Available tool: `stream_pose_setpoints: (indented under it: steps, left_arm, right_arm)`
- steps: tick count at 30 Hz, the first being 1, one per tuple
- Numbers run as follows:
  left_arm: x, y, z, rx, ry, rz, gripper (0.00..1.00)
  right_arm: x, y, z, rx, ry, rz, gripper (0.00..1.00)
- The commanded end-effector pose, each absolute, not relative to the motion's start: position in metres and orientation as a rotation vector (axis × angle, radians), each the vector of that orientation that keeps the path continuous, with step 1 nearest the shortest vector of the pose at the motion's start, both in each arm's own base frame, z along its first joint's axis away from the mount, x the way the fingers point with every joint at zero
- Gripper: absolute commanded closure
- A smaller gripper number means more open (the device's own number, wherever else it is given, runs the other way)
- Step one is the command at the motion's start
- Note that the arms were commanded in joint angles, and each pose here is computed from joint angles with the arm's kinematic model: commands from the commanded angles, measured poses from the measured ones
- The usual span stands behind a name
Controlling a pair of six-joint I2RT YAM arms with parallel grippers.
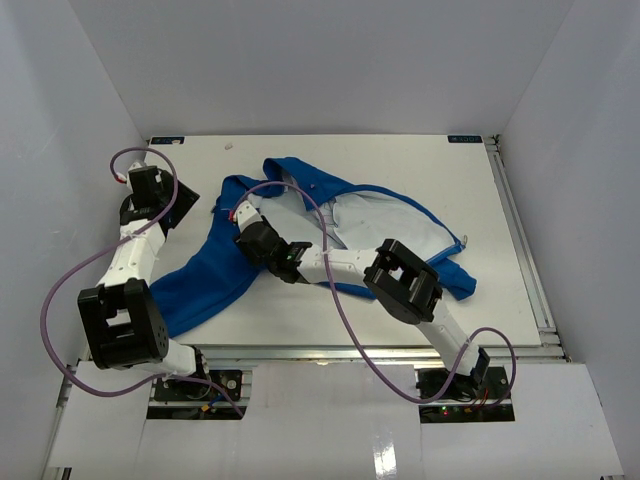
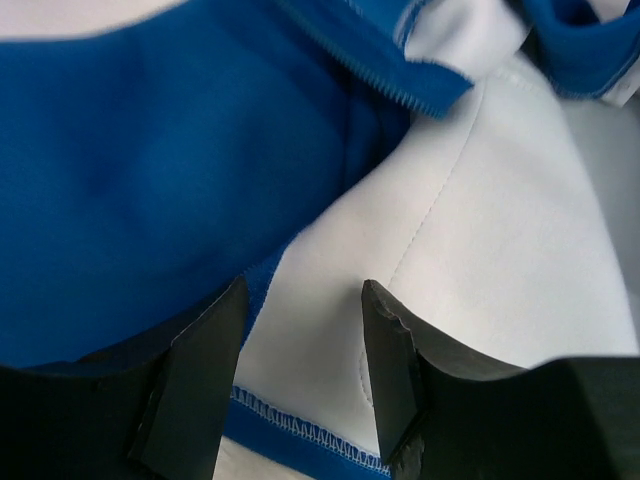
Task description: Zip up the jacket
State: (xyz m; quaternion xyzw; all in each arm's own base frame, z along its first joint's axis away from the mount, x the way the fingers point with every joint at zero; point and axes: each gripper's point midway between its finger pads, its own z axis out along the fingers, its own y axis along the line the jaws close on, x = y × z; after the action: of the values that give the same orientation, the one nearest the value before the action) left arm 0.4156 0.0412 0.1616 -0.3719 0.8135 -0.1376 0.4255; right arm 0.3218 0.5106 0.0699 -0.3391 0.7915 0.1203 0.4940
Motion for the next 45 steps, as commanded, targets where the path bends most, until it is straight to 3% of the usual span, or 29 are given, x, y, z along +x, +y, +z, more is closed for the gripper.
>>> stream_pose_setpoints:
  steps: [1,16,26,27,31,34,45]
  left_arm:
    - [0.415,0.039,0.161,-0.909,2.033,-0.368,0.33]
    - [0.413,0.036,0.148,-0.904,2.06,-0.373,0.34]
    - [0.411,0.029,0.14,-0.9,2.078,-0.417,0.34]
    - [0.411,0.029,0.139,-0.901,2.081,-0.417,0.34]
    - [0.412,0.028,0.134,-0.901,2.096,-0.422,0.35]
    - [0.413,0.026,0.133,-0.897,2.099,-0.441,0.35]
    - [0.41,0.02,0.114,-0.879,2.156,-0.459,0.36]
  right_arm:
    - [0.327,0.522,0.081,-0.772,1.914,0.308,0.44]
    - [0.301,0.532,0.102,-0.765,1.845,0.257,0.44]
    - [0.302,0.528,0.078,-0.789,1.87,0.154,0.45]
    - [0.305,0.524,0.078,-0.775,1.869,0.122,0.47]
    - [0.308,0.509,0.086,-0.743,1.863,0.056,0.75]
    - [0.307,0.497,0.093,-0.737,1.86,0.038,0.9]
    - [0.293,0.473,0.118,-0.757,1.869,0.099,0.92]
